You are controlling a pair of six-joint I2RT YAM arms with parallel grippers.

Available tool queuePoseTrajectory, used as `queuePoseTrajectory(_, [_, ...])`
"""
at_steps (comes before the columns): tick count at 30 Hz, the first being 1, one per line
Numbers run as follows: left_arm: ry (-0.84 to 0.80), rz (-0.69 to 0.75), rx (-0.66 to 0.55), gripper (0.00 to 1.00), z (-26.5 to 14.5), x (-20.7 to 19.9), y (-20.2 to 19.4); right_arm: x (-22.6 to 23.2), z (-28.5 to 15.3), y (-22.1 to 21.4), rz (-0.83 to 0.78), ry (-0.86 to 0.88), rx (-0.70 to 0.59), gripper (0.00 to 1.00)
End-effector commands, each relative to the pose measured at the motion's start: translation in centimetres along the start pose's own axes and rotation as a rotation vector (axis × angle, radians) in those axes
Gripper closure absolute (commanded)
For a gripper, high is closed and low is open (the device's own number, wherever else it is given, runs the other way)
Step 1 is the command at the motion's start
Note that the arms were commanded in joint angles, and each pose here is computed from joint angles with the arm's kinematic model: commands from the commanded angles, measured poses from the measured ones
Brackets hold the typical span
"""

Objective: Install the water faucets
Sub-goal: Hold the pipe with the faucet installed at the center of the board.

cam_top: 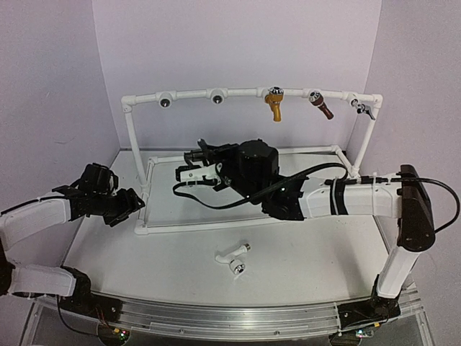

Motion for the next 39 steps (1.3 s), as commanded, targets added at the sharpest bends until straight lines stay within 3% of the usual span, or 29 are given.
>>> queuePoseTrajectory(1, [0.056, 0.079, -0.016, 0.23, 1.3, -0.4, 1.8, -2.6, 1.3, 0.3, -0.361, -0.242, 0.067, 1.0])
queuePoseTrajectory(6, [0.082, 0.147, -0.003, 0.25, 3.3, 0.0, 2.1, -3.3, 2.7, -0.2, -0.455, -0.334, 0.078, 1.0])
queuePoseTrajectory(15, [0.162, 0.151, 0.024, 0.27, 6.0, 1.2, 1.8, -5.0, 4.2, -2.0, -0.45, -0.36, 0.122, 1.0])
queuePoseTrajectory(22, [0.185, 0.145, 0.067, 0.43, 8.2, 1.8, 1.5, -5.1, 4.8, -3.3, -0.437, -0.288, 0.189, 1.0])
queuePoseTrajectory(34, [0.329, 0.147, 0.059, 0.51, 9.9, 4.0, 0.9, -7.4, 4.8, -3.8, -0.456, -0.34, 0.23, 1.0])
queuePoseTrajectory(39, [0.334, 0.144, 0.056, 0.63, 9.8, 4.1, 0.9, -8.0, 4.6, -4.2, -0.409, -0.349, 0.273, 1.0])
Point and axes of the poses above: each gripper's point midway between its finger pads, its own z axis out along the fingers, its own x axis along the line the jaws close on, y = z × x, the point moved 8 cm from there along -z, back along the fingers, and after that the axes turned 5 degrees about z, right-handed, at the moved point
